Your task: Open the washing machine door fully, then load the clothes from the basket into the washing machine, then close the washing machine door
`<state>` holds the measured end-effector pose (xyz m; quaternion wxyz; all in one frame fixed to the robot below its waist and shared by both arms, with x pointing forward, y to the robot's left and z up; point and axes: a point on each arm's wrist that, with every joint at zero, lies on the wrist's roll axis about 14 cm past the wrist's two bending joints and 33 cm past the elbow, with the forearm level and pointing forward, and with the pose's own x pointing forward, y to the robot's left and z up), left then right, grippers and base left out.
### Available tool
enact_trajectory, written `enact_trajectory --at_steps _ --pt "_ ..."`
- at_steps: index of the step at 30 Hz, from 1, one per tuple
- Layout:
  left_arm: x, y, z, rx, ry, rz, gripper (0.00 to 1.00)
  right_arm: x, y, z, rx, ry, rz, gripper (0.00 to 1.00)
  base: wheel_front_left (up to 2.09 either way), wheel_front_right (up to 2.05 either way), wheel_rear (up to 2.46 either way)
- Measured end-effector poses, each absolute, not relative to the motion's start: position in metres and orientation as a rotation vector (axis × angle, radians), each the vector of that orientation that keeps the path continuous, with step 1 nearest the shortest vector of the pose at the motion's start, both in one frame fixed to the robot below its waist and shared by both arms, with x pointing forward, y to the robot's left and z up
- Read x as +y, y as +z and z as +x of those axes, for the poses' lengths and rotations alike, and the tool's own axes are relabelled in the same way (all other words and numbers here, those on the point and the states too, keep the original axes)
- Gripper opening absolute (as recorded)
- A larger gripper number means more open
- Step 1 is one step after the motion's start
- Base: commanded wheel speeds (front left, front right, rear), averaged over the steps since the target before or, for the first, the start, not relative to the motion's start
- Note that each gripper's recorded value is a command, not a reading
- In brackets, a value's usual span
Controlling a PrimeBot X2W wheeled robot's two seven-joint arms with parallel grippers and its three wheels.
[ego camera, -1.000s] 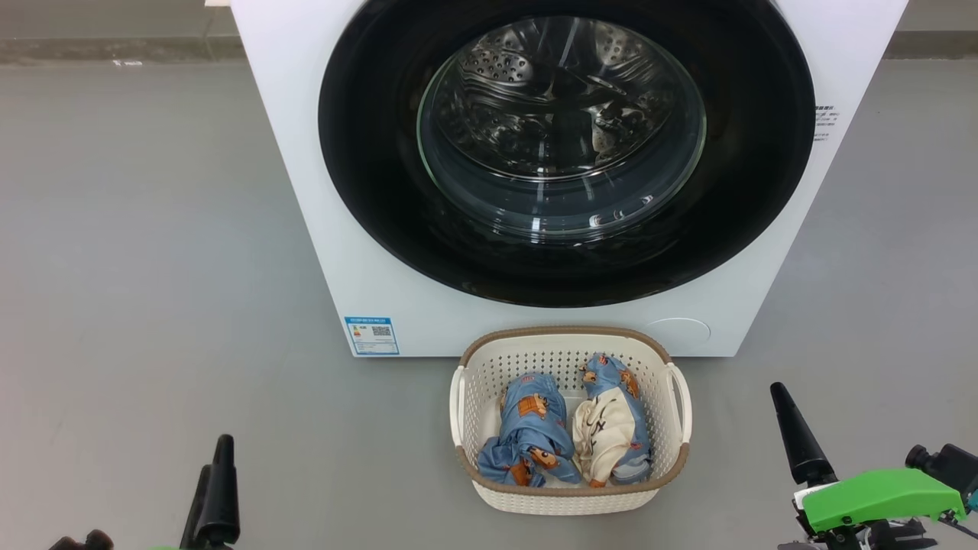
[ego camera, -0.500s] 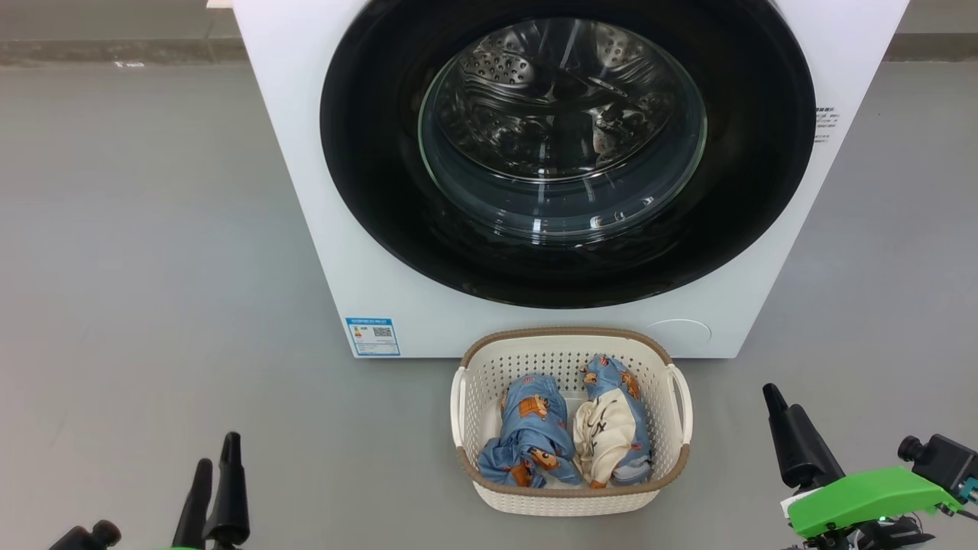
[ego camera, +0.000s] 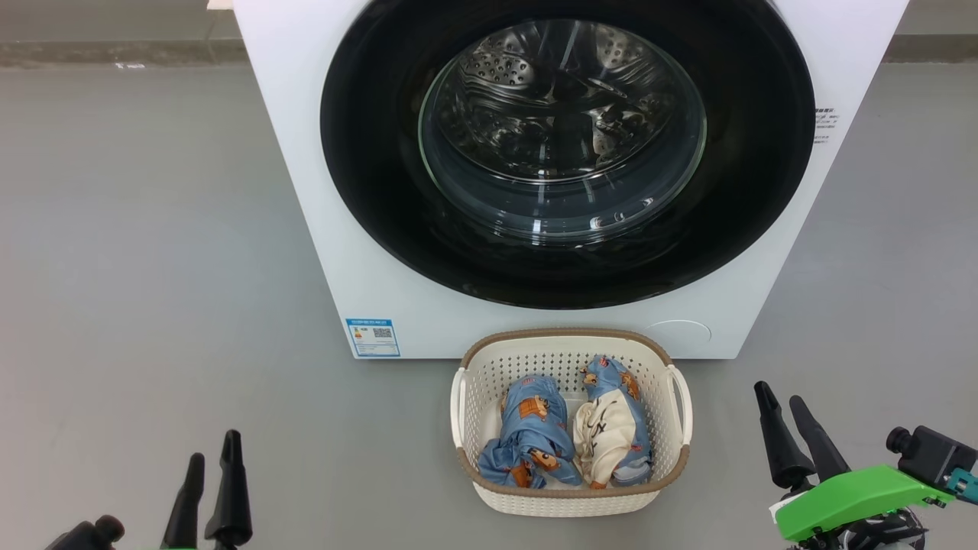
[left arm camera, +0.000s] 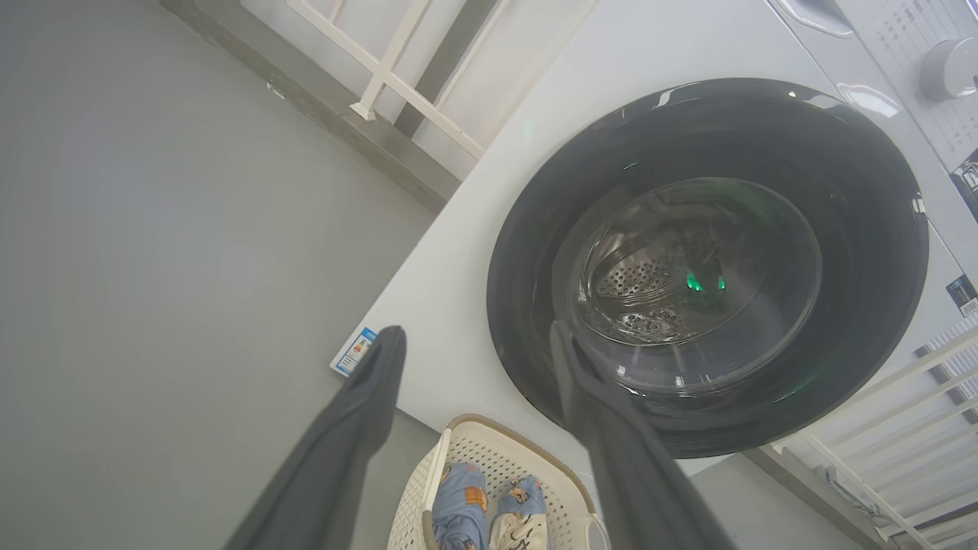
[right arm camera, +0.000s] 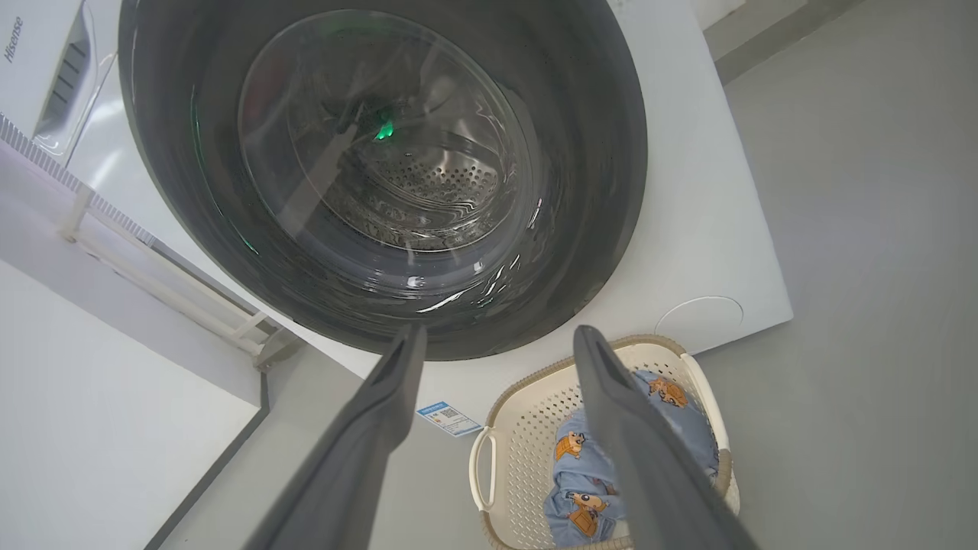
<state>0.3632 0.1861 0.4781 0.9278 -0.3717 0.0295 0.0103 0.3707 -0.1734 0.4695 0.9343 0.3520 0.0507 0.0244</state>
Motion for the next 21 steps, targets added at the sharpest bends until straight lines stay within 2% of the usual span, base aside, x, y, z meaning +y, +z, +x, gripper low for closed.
enact_trajectory --at_steps 21 --pt "0.1842 0.4852 0.3625 0.024 -0.033 -0.473 1.00 -0.1661 0.4747 0.3725 0.077 0.114 0.470 1.00 0.00 0.00 0.00"
